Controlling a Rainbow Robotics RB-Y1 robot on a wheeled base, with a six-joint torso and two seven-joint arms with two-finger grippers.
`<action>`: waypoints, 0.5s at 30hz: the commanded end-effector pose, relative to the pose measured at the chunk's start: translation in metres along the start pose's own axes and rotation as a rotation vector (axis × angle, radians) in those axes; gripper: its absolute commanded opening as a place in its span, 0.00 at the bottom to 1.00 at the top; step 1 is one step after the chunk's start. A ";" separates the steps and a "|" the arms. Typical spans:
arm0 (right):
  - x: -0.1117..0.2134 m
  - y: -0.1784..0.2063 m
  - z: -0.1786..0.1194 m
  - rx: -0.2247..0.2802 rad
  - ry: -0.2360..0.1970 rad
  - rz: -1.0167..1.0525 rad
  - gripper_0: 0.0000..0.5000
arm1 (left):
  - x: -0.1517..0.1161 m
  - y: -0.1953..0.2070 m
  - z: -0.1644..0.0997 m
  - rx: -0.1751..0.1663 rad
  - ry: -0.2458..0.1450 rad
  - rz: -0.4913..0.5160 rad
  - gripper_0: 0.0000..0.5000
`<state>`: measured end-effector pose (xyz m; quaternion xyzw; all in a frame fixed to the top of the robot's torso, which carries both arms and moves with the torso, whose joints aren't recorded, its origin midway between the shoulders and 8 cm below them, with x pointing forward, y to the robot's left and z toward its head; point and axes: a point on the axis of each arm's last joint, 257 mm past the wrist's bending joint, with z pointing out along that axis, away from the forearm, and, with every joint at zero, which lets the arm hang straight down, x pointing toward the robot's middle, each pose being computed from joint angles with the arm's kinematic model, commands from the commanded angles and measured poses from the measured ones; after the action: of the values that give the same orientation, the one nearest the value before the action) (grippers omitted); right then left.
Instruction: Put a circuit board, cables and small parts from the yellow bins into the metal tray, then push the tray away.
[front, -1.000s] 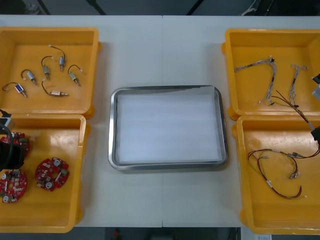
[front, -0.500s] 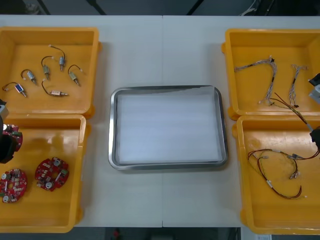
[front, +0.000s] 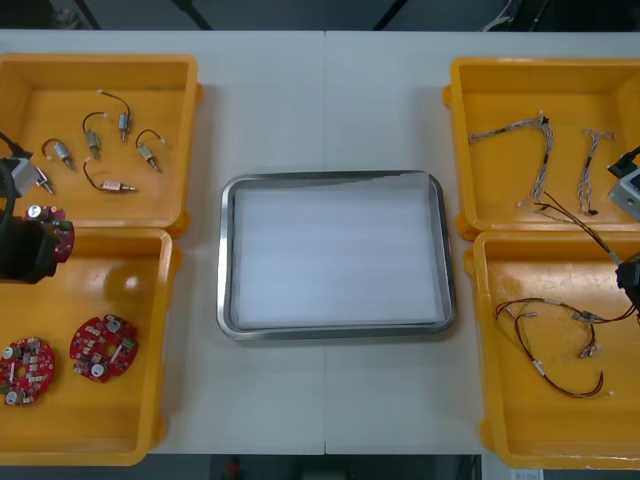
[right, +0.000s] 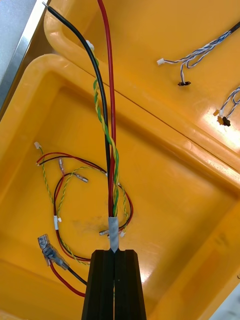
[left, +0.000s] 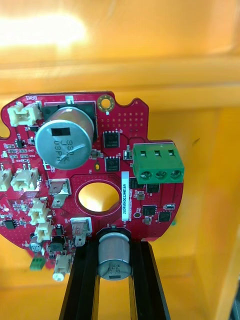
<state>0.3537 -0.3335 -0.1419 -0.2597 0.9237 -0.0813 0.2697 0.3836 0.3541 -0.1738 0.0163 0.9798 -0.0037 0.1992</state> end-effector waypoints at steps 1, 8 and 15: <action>0.004 -0.007 -0.004 0.031 0.021 -0.010 0.00 | -0.031 -0.034 -0.023 -0.013 -0.062 0.004 0.00; 0.004 -0.007 -0.004 0.033 0.021 -0.010 0.00 | -0.043 -0.083 -0.023 0.012 -0.056 0.048 0.00; 0.004 -0.007 -0.004 0.030 0.021 -0.015 0.00 | -0.052 -0.143 -0.028 0.059 -0.062 0.089 0.00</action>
<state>0.3536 -0.3338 -0.1421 -0.2596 0.9239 -0.0814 0.2691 0.4091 0.2379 -0.1536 0.0268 0.9792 -0.0248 0.1998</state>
